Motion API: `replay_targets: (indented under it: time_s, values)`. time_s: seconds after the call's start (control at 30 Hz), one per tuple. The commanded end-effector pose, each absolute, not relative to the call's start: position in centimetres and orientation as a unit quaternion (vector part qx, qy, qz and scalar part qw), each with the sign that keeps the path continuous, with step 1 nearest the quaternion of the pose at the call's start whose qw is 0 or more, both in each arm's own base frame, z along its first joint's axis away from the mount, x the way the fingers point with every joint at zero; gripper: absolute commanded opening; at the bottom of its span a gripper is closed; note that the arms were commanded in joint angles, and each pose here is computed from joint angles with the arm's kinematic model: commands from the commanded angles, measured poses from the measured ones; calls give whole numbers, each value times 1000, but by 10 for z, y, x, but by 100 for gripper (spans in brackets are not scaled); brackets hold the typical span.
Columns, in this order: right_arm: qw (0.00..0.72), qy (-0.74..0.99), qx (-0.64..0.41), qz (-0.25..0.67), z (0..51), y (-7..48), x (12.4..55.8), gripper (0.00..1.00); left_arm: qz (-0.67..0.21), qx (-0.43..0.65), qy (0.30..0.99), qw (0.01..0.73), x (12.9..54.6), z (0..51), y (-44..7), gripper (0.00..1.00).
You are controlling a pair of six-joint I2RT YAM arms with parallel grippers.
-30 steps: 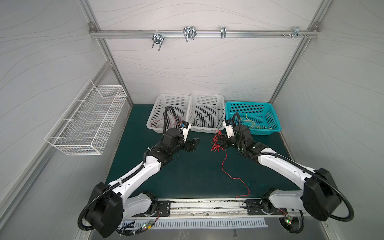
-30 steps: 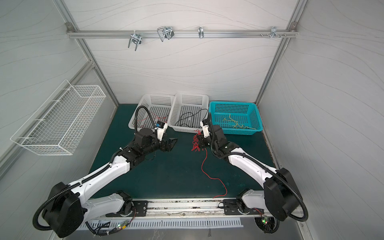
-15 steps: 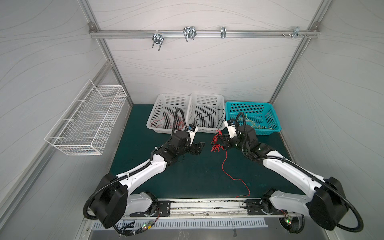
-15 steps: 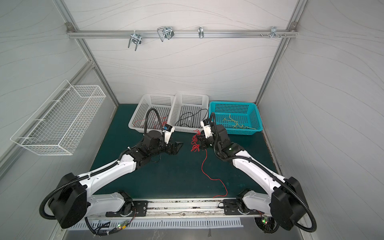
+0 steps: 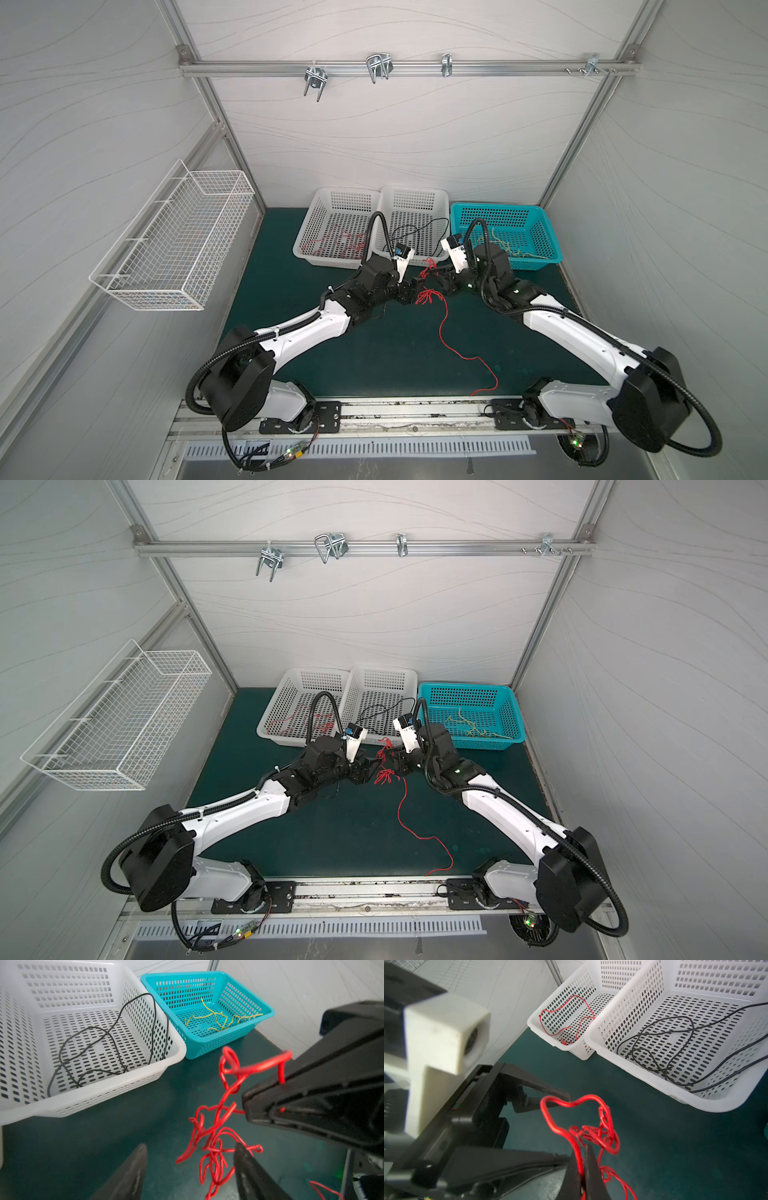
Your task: Untangle the cables
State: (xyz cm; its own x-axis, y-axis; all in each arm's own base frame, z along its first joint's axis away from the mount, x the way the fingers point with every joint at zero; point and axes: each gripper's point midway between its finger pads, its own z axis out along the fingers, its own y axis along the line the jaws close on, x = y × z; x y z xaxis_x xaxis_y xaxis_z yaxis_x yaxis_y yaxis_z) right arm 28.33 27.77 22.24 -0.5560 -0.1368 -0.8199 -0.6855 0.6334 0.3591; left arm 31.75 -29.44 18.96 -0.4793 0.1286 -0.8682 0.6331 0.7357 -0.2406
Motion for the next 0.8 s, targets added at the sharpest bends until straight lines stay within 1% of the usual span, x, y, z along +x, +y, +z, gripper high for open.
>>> replay_targets:
  time_s: [0.0,0.07,0.2,0.23,0.27,0.4,0.5,0.6,0.77]
  values:
    - [410,795,-279,349,235,287,287,0,-293,239,774,508,333,230,-309,54]
    - [416,792,-283,346,239,291,293,0,-286,240,772,514,338,232,-309,38]
    - [422,782,-298,349,248,302,304,0,-270,240,770,526,347,237,-310,12]
    - [422,780,-302,350,250,305,307,0,-264,239,770,529,349,238,-309,3]
    - [420,779,-305,352,250,309,310,0,-259,237,770,532,351,239,-308,0]
    - [419,783,-300,348,246,313,321,0,-238,228,774,540,355,239,-301,0]
    - [424,798,-274,329,237,305,333,0,-212,215,780,548,358,235,-289,0]
    - [426,820,-228,305,226,286,347,0,-188,197,789,550,361,229,-274,0]
    - [422,850,-153,276,208,244,360,0,-177,152,801,552,365,224,-242,0]
